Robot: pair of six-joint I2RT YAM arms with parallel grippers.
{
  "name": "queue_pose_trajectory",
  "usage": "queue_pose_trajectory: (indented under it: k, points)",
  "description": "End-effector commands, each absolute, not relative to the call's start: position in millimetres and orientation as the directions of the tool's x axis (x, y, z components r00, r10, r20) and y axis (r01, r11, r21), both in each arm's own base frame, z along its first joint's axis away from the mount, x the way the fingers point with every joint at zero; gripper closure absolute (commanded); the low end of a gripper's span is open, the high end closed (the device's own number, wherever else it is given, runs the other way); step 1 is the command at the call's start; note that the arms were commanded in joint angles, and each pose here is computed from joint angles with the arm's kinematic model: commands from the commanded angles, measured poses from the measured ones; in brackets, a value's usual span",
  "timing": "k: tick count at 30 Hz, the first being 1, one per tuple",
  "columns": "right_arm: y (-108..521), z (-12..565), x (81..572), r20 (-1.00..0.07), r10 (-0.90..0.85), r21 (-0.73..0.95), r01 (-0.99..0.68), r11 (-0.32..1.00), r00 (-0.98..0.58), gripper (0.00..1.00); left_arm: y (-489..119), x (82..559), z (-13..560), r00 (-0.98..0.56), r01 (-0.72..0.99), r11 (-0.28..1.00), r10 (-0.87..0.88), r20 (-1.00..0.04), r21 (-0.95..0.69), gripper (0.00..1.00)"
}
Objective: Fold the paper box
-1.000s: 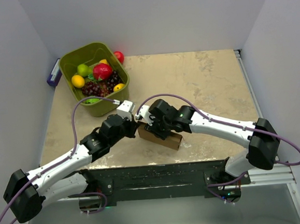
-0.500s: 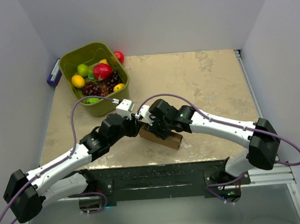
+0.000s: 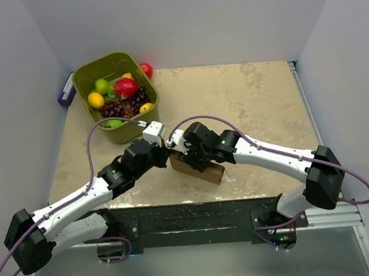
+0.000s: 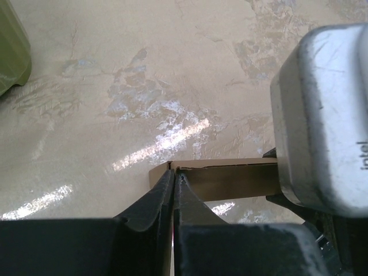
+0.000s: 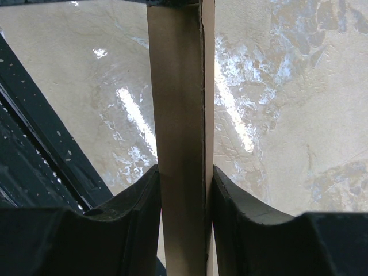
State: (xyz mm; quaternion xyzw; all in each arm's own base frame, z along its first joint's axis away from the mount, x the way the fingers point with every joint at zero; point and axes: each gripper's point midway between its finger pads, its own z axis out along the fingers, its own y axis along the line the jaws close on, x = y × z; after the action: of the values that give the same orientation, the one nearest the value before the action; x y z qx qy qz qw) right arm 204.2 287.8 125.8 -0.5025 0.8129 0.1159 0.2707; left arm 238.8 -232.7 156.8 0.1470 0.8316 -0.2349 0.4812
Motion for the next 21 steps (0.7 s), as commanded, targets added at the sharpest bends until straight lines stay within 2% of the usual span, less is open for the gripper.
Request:
queue_pose_trajectory:
  k: [1, 3, 21]
  points:
    - [282.5, 126.5, 204.2, -0.552, -0.761, -0.097, -0.88, 0.465, -0.341, 0.99, -243.5, 243.9, 184.9, -0.456, 0.487, 0.823, -0.045, -0.889, -0.291, 0.97]
    - [282.6, 125.9, 203.4, -0.551, -0.762, -0.096, -0.882, 0.462, -0.34, 0.99, -244.7, 243.1, 183.5, -0.464, 0.488, 0.819, -0.048, -0.884, -0.3, 1.0]
    - [282.9, 128.0, 203.5, -0.556, -0.759, -0.096, -0.881, 0.463, -0.338, 0.99, -224.7, 234.3, 139.9, -0.505, 0.438, 0.858, -0.012, -0.863, -0.269, 1.0]
